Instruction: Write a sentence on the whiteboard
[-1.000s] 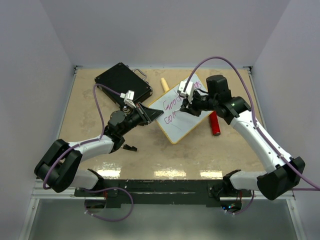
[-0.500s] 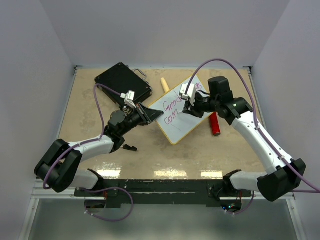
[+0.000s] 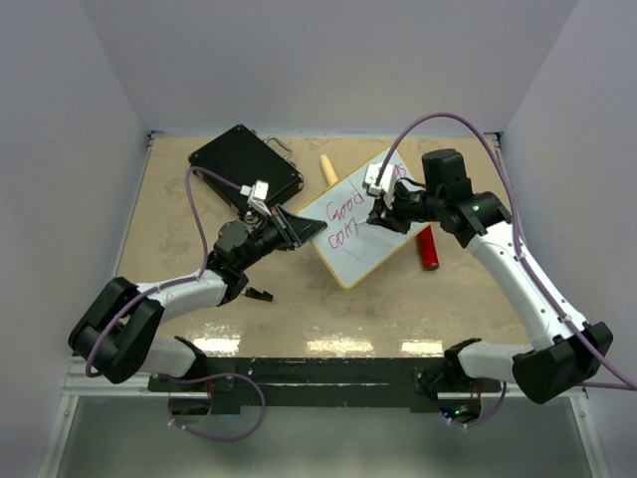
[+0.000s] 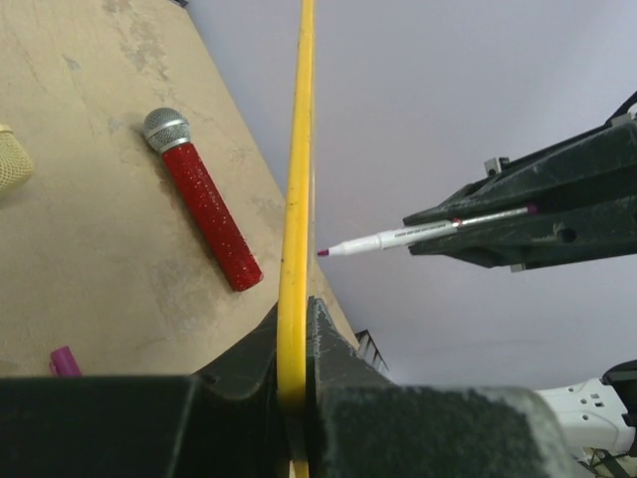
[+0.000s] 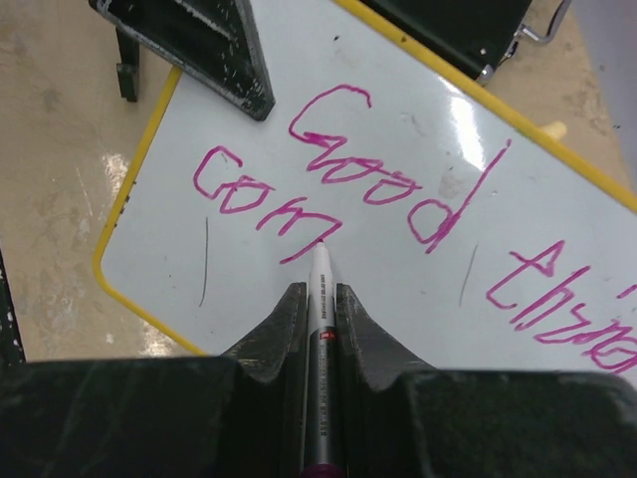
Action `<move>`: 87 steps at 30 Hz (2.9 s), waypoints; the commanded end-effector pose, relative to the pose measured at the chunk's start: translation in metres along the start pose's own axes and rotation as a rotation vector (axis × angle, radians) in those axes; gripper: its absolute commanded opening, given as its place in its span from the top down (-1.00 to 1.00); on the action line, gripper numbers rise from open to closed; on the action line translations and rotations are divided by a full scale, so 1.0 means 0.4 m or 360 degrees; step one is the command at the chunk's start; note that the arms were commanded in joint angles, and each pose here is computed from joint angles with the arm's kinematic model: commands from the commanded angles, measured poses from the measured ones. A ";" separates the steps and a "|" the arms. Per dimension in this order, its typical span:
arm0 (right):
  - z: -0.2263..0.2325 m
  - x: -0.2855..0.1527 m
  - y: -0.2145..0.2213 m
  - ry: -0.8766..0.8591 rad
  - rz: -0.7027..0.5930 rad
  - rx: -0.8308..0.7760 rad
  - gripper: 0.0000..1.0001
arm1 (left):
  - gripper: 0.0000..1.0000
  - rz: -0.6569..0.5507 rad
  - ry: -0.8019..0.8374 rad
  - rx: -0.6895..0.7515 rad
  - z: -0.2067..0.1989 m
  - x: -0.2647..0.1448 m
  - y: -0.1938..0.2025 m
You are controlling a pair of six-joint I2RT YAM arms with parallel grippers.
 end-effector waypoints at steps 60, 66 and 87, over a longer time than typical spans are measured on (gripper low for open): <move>-0.013 -0.047 -0.048 0.0068 -0.0260 -0.0020 1.00 | 1.00 -0.0145 0.0398 0.0058 -0.123 0.002 -0.097; -0.033 -0.039 -0.036 0.0143 -0.0234 0.0022 1.00 | 1.00 -0.0142 0.0411 0.0038 -0.119 0.006 -0.093; -0.001 -0.056 -0.032 0.0058 -0.0205 -0.0016 1.00 | 1.00 -0.0163 0.0396 0.0047 -0.117 0.006 -0.098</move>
Point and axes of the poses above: each gripper's point midway between its finger pads, its own x axis out along the fingers, its own z axis along the line the jaws close on, y = z × x, the point moved 5 cm from there along -x, back along the fingers, and after that the axes turned 8 degrees about x, right-handed, at the moved point
